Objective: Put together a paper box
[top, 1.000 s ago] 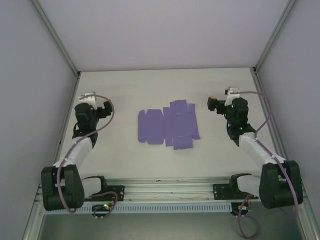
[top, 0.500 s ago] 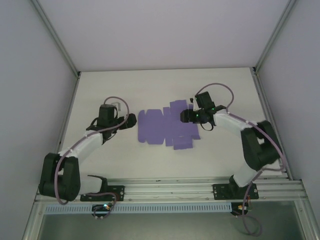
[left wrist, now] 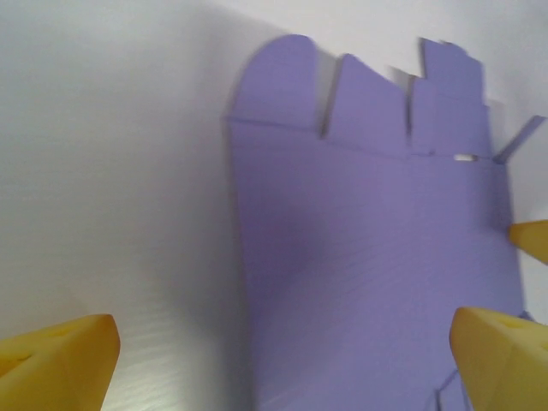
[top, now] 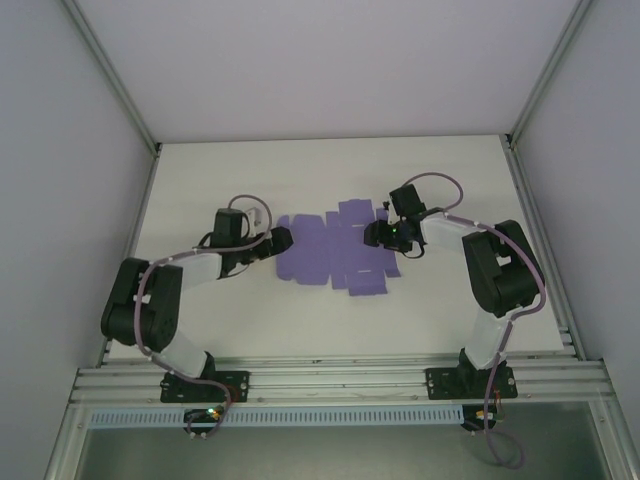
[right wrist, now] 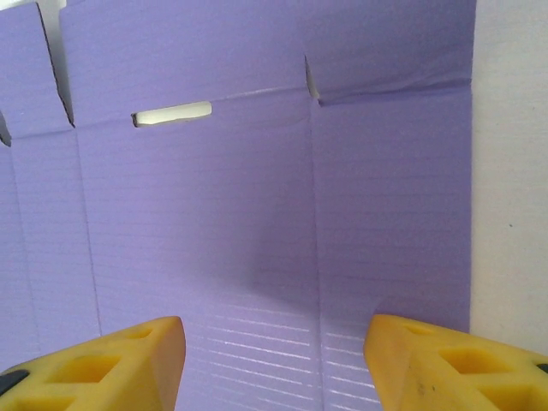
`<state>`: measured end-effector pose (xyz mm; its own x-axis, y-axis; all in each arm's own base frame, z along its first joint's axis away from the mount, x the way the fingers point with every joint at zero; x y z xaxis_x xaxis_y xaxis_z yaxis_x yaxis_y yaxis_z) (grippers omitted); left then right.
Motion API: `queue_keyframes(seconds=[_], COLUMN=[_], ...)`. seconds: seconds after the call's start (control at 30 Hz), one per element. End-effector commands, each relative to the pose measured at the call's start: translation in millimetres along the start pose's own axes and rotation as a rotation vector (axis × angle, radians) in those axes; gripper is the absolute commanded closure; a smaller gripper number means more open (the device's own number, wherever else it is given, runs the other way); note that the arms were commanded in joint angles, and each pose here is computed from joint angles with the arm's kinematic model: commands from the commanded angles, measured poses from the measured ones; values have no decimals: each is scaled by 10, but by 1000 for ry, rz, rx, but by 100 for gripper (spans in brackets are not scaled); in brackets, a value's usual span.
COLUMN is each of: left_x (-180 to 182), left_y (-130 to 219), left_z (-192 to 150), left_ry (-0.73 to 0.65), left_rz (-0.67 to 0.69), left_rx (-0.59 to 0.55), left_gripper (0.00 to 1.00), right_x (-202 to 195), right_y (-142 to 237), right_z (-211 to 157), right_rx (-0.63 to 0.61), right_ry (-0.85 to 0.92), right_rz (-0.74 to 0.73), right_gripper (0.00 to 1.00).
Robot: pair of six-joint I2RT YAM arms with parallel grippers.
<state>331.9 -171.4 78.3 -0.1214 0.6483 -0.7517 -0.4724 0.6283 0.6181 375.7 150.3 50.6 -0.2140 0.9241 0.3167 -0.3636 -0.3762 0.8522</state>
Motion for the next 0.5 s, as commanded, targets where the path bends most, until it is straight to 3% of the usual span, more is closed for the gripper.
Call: queue_keyframes(seconds=[0.0, 0.13, 0.3, 0.4, 0.47], left_x=[-387, -445, -556, -633, -702], left_y=[-87, -180, -99, 15, 112], left_z=[50, 36, 63, 109, 135], left_ry=[-19, -9, -56, -100, -135], left_rz=[-192, -235, -254, -238, -228], left_rx=[34, 68, 33, -8, -37], left_gripper=[4, 19, 62, 97, 100], right_x=[-168, -141, -99, -31, 59], right_y=[-194, -205, -216, -146, -14], right_z=[-441, -465, -448, -377, -263], right_rx=[130, 125, 109, 69, 22], right_ry=[-70, -63, -41, -16, 16], right_rz=[-33, -7, 30, 67, 106], right_gripper=[38, 38, 37, 35, 32])
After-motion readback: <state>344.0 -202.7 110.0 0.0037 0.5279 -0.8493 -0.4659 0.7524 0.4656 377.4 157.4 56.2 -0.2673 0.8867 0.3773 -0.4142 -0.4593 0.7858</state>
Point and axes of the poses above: each hand's point on the last joint's axis, 136 mm out from that joint toward the fingers, its own y axis back along the fingers, its own x axis along the line the jaws close on, z = x × y, the point moved 3 cm from there along y, back along the fingers, and after that the axes turned 15 degrees about y, right-handed, at the moved point
